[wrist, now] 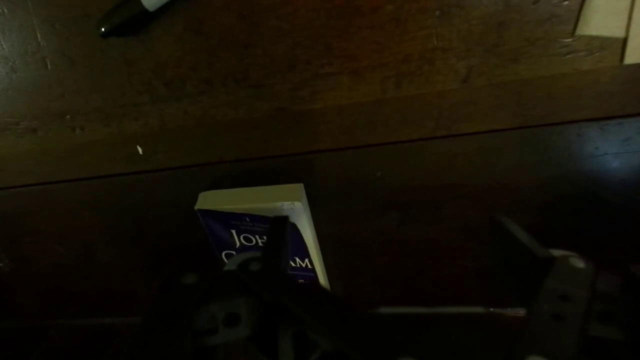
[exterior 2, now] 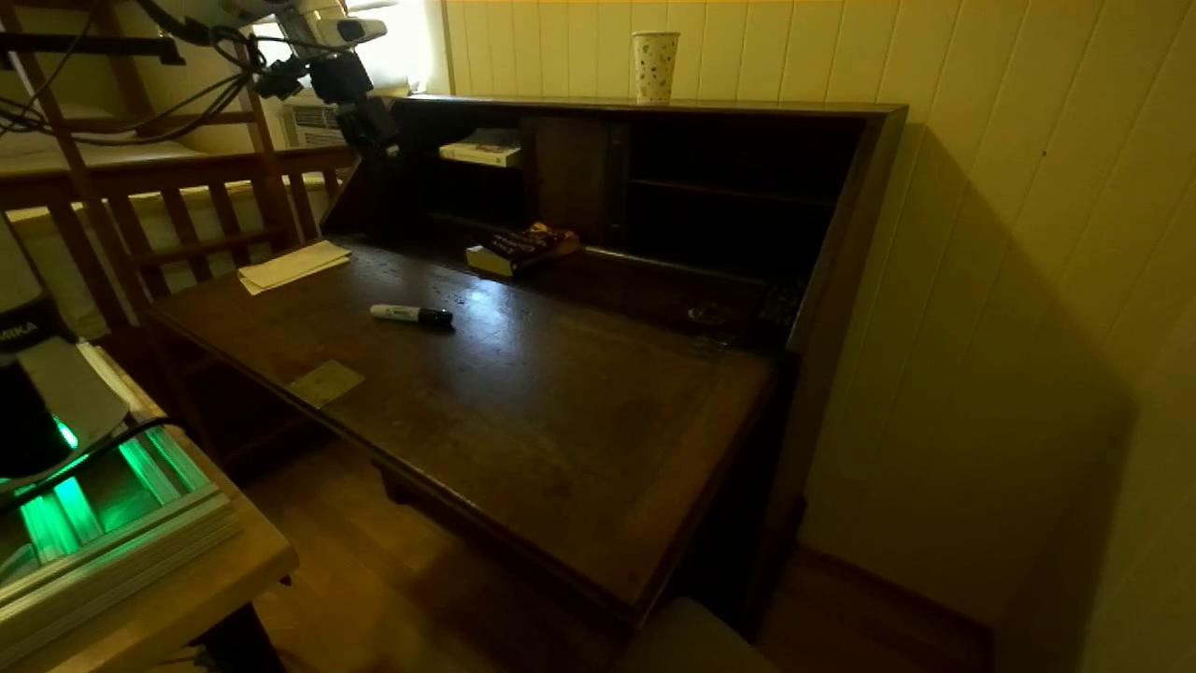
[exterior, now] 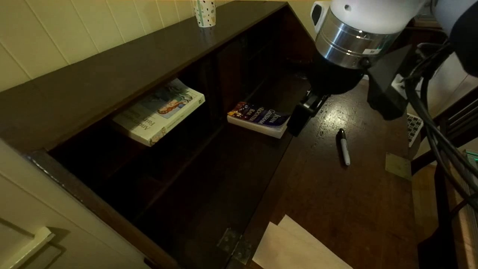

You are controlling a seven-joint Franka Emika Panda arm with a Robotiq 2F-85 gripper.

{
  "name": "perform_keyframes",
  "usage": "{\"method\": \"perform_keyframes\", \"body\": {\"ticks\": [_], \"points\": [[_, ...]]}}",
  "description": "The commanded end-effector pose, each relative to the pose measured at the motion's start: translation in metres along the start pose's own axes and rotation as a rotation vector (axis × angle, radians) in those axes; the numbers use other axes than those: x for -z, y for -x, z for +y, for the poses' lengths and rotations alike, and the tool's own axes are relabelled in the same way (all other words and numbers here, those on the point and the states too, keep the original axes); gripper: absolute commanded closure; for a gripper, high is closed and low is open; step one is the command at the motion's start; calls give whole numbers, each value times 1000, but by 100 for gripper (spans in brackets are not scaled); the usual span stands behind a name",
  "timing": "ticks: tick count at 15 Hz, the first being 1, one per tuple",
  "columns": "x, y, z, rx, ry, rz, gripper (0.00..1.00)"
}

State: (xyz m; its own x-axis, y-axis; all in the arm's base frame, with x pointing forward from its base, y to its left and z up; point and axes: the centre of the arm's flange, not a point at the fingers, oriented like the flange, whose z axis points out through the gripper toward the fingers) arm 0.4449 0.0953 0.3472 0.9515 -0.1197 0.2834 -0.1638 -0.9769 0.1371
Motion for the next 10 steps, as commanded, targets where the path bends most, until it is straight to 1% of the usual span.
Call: {"method": "perform_keyframes", "body": {"ticks": [1, 3, 5, 6, 7, 10], "points": [[-1, -2, -1, 1, -1, -2, 0], [0, -3, -1, 1, -1, 0, 0], [-20, -3, 2, 11, 58, -18, 0], [-29, -3, 5, 37, 86, -24, 0], [-39, -5, 8, 58, 128, -17, 0], [-66, -12, 17, 133, 197, -1, 0]]}}
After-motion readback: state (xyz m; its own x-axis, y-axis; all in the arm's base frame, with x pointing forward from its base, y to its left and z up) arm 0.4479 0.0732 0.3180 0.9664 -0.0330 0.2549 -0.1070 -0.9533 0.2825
